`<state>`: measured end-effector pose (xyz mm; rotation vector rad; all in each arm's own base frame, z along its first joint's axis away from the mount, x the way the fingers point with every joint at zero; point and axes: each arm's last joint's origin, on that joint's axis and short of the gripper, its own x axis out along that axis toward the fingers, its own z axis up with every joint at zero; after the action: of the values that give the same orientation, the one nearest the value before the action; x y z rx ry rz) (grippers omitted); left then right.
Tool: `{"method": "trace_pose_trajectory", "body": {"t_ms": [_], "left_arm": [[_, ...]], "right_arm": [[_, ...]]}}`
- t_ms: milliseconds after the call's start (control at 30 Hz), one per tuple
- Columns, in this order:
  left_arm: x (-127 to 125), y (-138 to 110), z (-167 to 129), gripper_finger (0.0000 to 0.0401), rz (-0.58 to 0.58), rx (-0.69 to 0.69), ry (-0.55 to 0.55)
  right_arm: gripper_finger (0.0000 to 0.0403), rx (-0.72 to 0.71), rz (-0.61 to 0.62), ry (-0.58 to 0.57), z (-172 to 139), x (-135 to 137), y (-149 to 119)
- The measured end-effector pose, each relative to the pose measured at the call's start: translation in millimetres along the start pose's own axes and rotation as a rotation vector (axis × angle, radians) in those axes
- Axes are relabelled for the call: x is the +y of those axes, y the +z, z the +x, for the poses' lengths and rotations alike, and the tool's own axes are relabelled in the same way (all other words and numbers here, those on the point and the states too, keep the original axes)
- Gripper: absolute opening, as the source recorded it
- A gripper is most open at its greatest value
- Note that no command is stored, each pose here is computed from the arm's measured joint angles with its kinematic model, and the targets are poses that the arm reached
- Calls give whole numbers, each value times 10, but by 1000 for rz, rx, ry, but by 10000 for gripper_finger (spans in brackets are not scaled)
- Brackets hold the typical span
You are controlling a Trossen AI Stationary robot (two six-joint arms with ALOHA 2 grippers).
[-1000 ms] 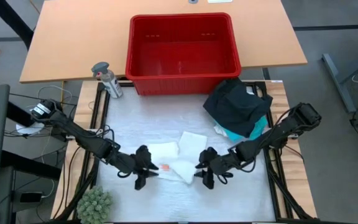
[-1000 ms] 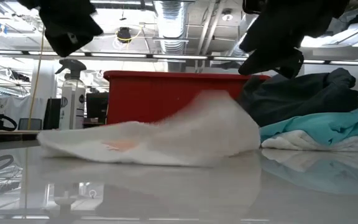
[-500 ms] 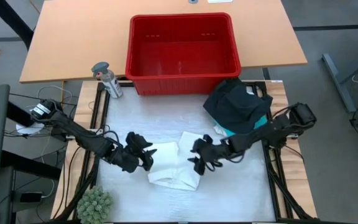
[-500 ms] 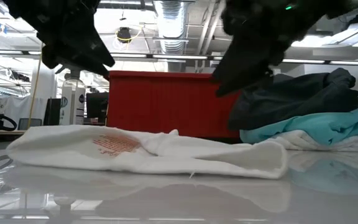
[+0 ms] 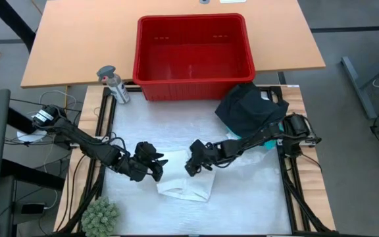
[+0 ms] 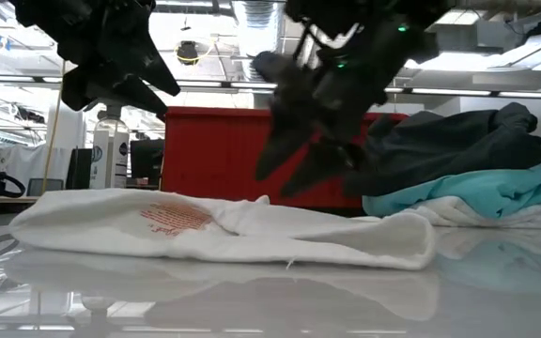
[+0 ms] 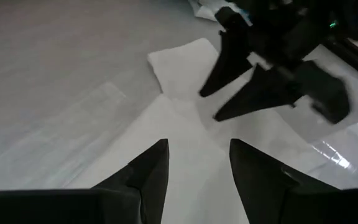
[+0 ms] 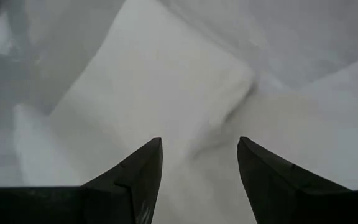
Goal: Fold Laundry from Bin
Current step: Fold the white underwear
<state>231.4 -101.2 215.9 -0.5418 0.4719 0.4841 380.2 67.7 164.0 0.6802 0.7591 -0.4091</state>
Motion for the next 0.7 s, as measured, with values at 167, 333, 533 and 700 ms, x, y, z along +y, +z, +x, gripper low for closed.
{"method": "trace_pose_trajectory", "body": {"t_ms": [167, 333, 533, 700], "left_arm": [[-7, -5, 0, 158, 32, 23, -19], [-14, -16, -1, 158, 98, 59, -45], [-17, -20, -1, 158, 140, 71, -57], [-20, -22, -2, 158, 160, 80, -65]], "right_arm": [[230, 25, -5, -98, 194, 63, 47], [230, 61, -6, -152, 294, 126, 96], [230, 63, 58, -171, 226, 191, 227], [230, 119, 107, -244, 189, 132, 251]]}}
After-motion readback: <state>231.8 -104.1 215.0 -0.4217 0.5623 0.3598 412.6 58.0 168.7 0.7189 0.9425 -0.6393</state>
